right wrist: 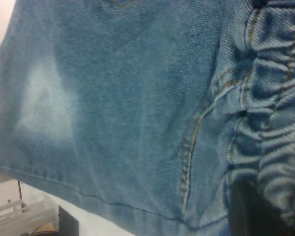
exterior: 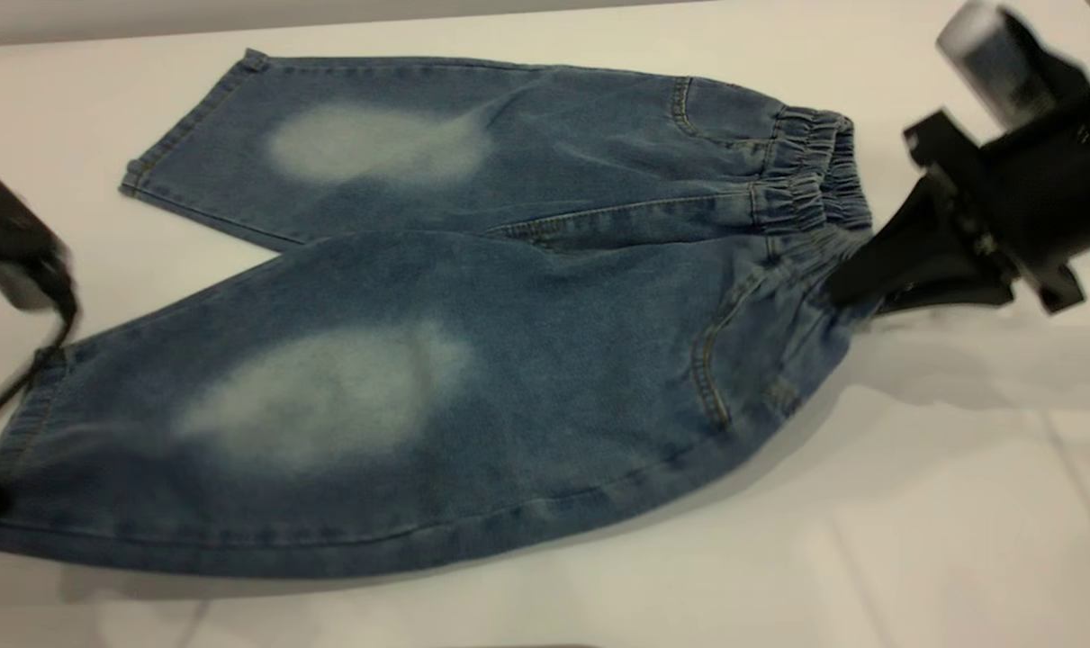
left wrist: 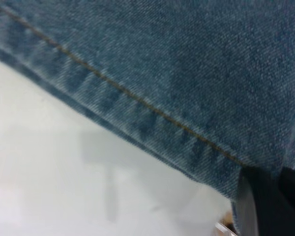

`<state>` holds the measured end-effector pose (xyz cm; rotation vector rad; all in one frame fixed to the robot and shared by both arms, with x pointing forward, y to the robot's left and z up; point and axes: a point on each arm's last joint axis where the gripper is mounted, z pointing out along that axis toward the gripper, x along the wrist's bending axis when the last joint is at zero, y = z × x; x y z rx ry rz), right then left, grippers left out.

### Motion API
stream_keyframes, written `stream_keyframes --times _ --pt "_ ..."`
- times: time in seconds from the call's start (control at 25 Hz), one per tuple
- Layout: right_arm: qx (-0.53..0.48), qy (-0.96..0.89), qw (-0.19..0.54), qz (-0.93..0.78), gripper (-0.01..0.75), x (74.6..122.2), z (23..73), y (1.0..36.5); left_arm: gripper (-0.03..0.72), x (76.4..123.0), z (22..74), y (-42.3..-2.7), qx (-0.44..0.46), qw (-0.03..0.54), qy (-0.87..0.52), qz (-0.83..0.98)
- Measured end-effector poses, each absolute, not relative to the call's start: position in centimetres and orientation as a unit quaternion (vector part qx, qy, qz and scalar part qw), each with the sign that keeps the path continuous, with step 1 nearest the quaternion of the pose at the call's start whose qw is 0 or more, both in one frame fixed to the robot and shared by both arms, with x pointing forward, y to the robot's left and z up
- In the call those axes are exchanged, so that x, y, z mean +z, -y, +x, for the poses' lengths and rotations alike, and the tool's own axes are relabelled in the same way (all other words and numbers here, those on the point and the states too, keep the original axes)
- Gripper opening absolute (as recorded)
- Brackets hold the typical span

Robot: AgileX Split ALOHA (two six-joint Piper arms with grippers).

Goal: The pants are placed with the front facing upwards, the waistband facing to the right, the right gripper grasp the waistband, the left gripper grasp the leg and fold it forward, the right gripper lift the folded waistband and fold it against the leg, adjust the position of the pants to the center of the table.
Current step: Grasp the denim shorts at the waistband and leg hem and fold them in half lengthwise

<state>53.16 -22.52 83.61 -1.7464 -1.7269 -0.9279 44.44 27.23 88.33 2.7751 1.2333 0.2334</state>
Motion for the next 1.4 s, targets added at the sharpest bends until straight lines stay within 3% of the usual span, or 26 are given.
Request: stream_keyframes --times 0.4,0.8,1.0,1.4 --pt "-0.318 0.650 0.248 -0.644 0.065 87.7 49.1 22.9 0.035 95.1 41.0 -27.8 0.122 0.079 -0.445 0.884" --pt "-0.334 0.623 0.237 -0.666 0.065 91.0 46.2 22.9 0.035 99.6 39.6 -29.1 0.257 0.120 -0.485 0.828" --pt "-0.358 0.580 0.234 -0.693 0.065 91.5 47.2 22.9 0.035 100.3 43.4 -28.9 0.303 0.133 -0.481 0.812" --pt "-0.375 0.411 0.229 -0.799 0.065 90.1 49.7 23.5 0.035 97.8 55.4 -26.6 0.308 0.170 -0.459 0.816"
